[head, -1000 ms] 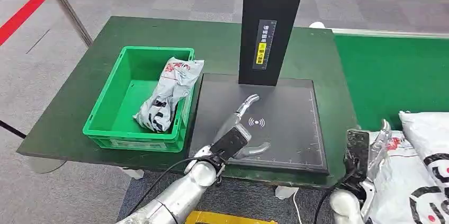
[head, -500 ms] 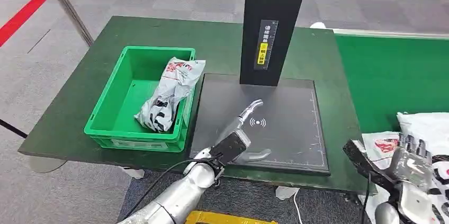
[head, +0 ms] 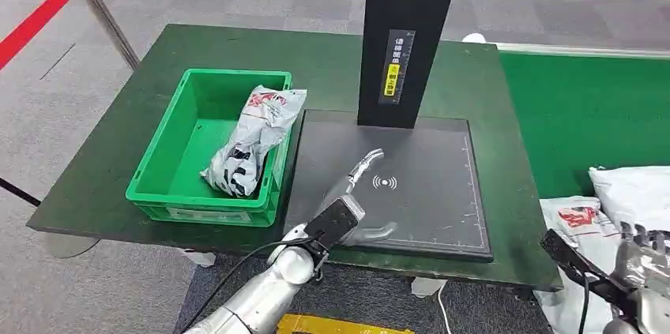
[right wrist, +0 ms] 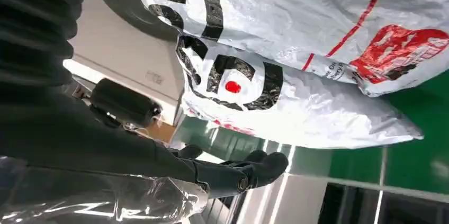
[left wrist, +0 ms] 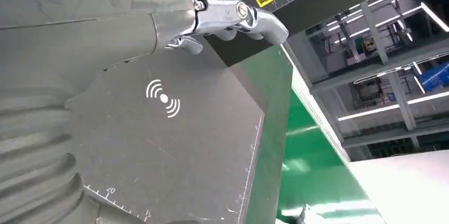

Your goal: Moved the parcel from conveyor to table for the left to box.

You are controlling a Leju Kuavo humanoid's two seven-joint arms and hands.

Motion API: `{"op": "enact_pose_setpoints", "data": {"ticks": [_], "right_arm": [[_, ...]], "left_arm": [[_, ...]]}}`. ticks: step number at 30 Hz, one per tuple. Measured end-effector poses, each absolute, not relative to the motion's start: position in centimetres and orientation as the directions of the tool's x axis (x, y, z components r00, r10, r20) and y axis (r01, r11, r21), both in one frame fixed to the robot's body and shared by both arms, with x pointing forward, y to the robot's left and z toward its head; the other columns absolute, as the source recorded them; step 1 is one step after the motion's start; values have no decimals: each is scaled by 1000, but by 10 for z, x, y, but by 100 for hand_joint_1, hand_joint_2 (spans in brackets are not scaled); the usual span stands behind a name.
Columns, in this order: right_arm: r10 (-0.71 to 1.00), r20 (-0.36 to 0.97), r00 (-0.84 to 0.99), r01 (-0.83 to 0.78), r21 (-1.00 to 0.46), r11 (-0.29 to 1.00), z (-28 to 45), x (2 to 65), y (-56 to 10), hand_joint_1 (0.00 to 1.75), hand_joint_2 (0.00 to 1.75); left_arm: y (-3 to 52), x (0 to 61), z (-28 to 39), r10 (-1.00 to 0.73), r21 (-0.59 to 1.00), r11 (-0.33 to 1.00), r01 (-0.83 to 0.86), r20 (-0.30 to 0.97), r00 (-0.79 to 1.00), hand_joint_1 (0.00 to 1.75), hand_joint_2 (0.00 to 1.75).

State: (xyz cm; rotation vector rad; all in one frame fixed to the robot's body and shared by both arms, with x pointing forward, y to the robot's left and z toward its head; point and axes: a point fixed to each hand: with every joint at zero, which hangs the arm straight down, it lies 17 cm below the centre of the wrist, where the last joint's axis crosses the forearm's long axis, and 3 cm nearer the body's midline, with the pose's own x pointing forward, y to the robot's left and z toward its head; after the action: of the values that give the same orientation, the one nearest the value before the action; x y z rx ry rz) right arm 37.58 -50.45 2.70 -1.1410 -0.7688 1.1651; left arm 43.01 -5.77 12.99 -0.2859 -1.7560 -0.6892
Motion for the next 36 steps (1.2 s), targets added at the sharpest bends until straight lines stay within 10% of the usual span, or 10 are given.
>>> {"op": "enact_pose_setpoints", "data": {"ticks": [32, 33, 34, 35, 36], "right_arm": [[922, 33, 387, -481, -845, 232, -85, 352, -532, 0, 175], [919, 42, 393, -487, -838, 246, -91, 350, -529, 106, 175], [916, 55, 397, -488, -833, 261, -95, 350, -525, 106, 175], [913, 67, 402, -491, -826, 277, -100, 348, -522, 175, 175], [912, 79, 402, -493, -821, 288, -103, 349, -518, 175, 175]], "left_arm": [[-51, 423, 121, -96, 230, 814, 534, 959, -266, 0, 175], [-51, 422, 119, -94, 225, 814, 535, 961, -262, 0, 175], [-51, 422, 119, -93, 223, 814, 536, 961, -260, 0, 175], [-51, 422, 118, -92, 223, 814, 537, 962, -259, 0, 175], [-50, 422, 117, -93, 223, 815, 535, 962, -258, 0, 175]]}}
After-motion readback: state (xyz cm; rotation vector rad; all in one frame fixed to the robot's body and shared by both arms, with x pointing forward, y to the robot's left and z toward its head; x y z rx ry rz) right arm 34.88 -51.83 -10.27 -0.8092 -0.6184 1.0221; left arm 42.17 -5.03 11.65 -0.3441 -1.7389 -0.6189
